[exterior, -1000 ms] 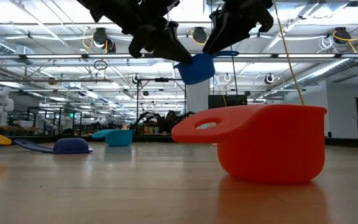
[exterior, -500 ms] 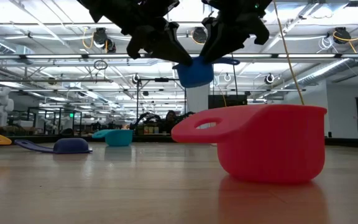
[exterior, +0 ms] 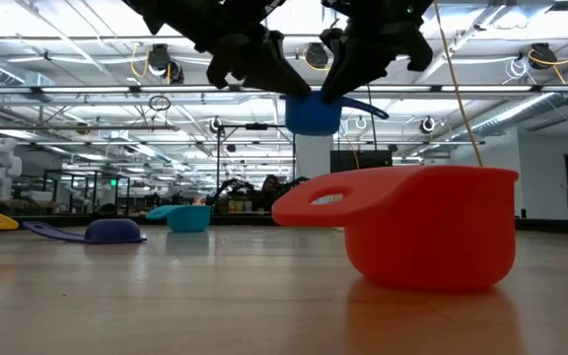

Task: Nest measuring cups in basket
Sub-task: Stack the blue measuring cup on top of the orange measuring cup in the white bin

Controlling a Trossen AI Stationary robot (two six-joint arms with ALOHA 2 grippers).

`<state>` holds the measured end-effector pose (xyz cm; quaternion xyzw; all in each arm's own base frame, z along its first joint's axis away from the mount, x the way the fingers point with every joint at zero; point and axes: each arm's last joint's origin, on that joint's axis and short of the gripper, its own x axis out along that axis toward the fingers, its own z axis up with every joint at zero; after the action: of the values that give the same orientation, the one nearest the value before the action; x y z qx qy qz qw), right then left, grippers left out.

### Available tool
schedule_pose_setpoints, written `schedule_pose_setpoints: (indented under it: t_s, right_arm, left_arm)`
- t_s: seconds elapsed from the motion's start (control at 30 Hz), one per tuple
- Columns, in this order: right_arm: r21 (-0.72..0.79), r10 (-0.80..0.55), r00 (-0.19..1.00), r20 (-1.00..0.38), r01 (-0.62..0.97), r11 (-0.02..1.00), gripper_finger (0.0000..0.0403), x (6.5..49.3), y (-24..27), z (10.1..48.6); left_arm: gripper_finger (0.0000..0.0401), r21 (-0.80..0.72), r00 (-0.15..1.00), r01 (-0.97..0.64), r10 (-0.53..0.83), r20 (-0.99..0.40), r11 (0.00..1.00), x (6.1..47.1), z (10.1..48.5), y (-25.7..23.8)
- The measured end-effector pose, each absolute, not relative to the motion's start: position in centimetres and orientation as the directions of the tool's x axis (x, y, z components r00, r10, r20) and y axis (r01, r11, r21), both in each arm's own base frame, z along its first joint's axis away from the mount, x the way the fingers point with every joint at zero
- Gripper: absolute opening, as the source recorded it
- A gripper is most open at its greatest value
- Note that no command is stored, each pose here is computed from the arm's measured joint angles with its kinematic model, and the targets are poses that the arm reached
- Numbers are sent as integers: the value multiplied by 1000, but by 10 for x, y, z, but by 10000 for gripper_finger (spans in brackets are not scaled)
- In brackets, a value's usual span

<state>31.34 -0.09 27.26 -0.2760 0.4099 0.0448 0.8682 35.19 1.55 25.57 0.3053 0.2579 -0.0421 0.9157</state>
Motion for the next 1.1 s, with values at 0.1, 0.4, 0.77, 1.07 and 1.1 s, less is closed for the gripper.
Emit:
schedule_pose_setpoints:
  t_s: [0.1, 0.4, 0.77, 1.07, 1.1]
  right_arm:
    - [-443, -155, 651, -743, -304, 844, 1, 313, -1, 272]
    - [-446, -233, 576, -784, -260, 856, 1, 306, -18, 267]
    - [-470, -321, 492, -809, -215, 856, 0, 290, -61, 267]
    - [-433, -268, 468, -842, -291, 853, 0, 268, -95, 256]
    - [-441, -275, 468, -840, -292, 849, 0, 266, -98, 255]
  left_arm:
    - [71, 514, 881, 177, 97, -463, 839, 354, 260, 16]
    - [164, 506, 860, 34, 232, -454, 862, 353, 261, 20]
    - [184, 485, 799, -25, 309, -516, 874, 342, 260, 28]
    - [184, 466, 769, -31, 319, -554, 884, 340, 256, 33]
    - [184, 466, 768, -30, 319, -555, 884, 340, 256, 33]
